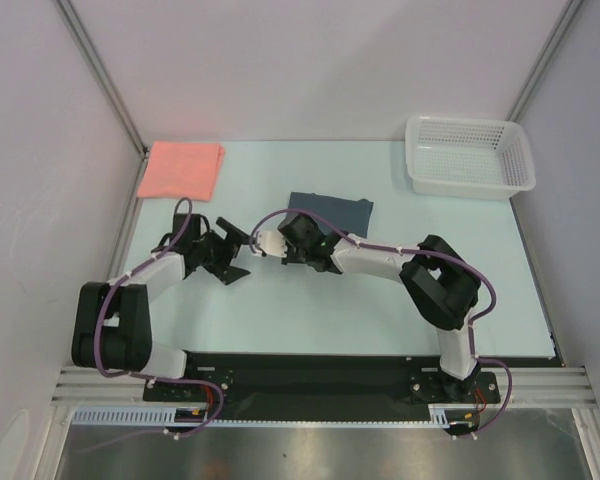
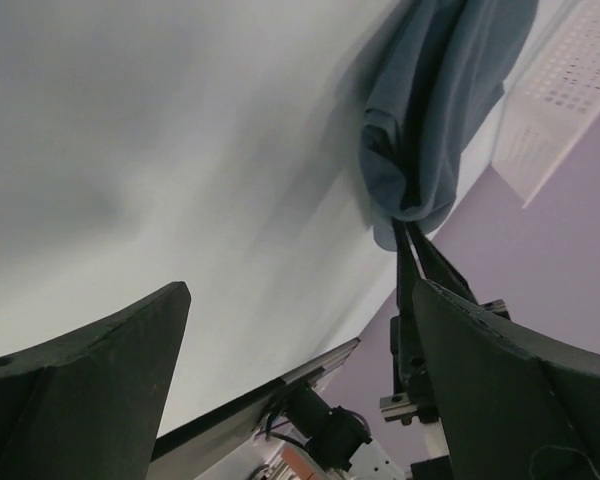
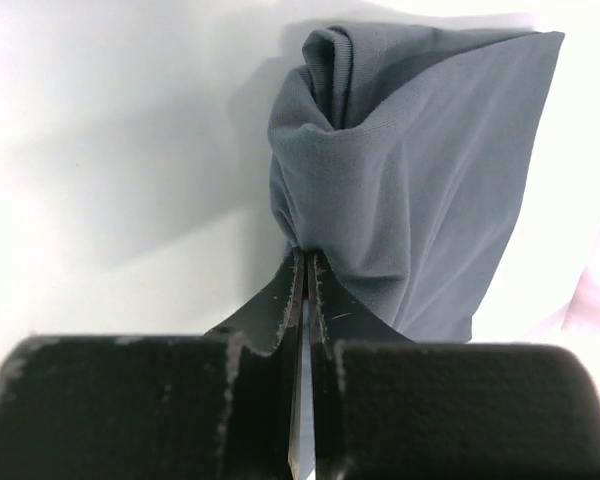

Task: Fold and stack the t-shirts
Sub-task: Neatly place the folded tshirt to the corner

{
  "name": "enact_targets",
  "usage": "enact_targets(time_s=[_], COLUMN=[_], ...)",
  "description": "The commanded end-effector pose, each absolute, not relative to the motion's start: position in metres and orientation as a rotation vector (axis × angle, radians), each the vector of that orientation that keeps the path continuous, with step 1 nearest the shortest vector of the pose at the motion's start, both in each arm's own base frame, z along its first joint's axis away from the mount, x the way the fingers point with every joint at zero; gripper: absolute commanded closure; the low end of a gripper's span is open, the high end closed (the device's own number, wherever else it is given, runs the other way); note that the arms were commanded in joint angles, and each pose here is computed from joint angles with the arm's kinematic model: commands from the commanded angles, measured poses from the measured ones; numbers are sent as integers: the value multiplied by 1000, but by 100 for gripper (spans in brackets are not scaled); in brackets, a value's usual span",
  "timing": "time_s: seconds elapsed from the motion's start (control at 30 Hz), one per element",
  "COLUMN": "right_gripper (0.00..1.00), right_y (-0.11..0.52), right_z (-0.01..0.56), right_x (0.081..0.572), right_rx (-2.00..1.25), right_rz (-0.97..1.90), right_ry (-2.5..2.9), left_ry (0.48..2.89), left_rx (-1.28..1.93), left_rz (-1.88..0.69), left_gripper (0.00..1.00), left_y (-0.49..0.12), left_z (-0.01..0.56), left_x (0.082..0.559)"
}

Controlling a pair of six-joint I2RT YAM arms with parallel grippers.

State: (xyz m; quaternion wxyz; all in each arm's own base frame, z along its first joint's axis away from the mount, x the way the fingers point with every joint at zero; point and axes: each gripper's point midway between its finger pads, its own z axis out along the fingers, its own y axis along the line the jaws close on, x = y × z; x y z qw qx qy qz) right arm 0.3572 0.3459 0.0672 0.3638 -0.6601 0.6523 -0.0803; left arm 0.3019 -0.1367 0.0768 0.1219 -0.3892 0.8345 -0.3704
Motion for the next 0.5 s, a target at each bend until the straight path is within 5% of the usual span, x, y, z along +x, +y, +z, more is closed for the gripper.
enact_targets(time_s=[0.0, 0.47], right_gripper=[100, 100], right_y=[350, 337], right_z=[110, 129], right_x=[362, 358], right_rx=[-1624, -1561], right_rz=[-182, -118], right_ry=[1626, 1650], left_ry=[2272, 2470], left_rx=[-987, -1006], left_rz=[-1264, -1387], left_gripper=[0, 0], left_y=[-150, -222], left_z=[117, 78], left_x=[341, 394])
